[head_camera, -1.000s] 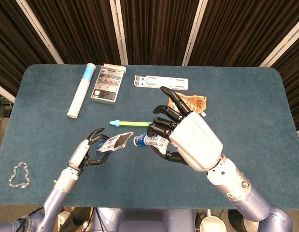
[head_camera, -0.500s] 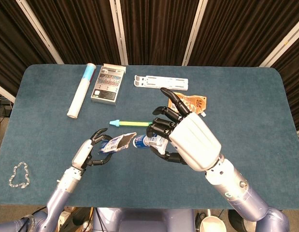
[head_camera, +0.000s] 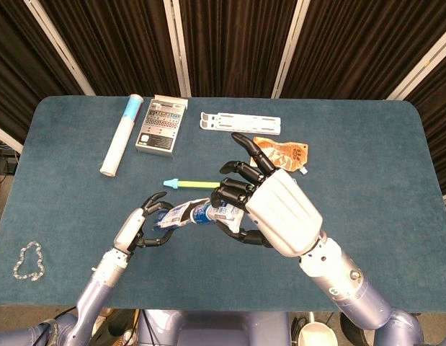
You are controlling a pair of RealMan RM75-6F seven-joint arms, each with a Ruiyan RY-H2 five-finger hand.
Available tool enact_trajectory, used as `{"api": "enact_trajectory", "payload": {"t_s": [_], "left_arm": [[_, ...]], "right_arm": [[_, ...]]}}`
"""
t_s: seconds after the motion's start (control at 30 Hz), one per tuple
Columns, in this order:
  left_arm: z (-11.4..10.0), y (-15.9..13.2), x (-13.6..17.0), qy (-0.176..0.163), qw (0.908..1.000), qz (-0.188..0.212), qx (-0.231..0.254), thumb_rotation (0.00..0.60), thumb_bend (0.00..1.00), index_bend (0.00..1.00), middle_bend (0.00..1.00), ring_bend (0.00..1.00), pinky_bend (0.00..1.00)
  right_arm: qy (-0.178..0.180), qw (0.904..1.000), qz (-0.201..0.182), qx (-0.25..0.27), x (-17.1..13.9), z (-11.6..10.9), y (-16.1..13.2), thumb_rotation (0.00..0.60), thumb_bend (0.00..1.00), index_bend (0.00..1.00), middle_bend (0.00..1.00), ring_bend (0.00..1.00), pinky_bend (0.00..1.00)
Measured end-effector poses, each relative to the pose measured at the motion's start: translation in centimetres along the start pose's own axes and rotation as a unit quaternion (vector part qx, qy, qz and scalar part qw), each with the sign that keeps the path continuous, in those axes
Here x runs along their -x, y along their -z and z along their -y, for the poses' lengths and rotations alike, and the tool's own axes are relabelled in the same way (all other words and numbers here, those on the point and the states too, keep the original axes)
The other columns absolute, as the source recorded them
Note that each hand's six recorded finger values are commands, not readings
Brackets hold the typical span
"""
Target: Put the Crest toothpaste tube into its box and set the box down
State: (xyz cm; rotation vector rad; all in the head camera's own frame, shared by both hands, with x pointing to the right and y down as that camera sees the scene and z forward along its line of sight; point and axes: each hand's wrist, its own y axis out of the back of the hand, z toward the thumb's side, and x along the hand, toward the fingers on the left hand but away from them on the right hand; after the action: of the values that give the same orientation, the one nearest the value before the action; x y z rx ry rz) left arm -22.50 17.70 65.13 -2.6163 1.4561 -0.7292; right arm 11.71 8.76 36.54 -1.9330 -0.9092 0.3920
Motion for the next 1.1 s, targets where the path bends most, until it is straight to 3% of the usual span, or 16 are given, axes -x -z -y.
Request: {"api": "enact_trajectory", "payload": {"t_s": [1.1], "left_arm": [[0.9,-0.3,0.0,-0.001,0.9996,0.009,0.028,0.6,0.46,0.4,0.39,0.09,0.07]], "right_arm": [[-0.002,0.9995,0.025,0.02,-1.0,1.7,0.6,0.6,0.55,0.54,0.69,0.33,0.0]]}}
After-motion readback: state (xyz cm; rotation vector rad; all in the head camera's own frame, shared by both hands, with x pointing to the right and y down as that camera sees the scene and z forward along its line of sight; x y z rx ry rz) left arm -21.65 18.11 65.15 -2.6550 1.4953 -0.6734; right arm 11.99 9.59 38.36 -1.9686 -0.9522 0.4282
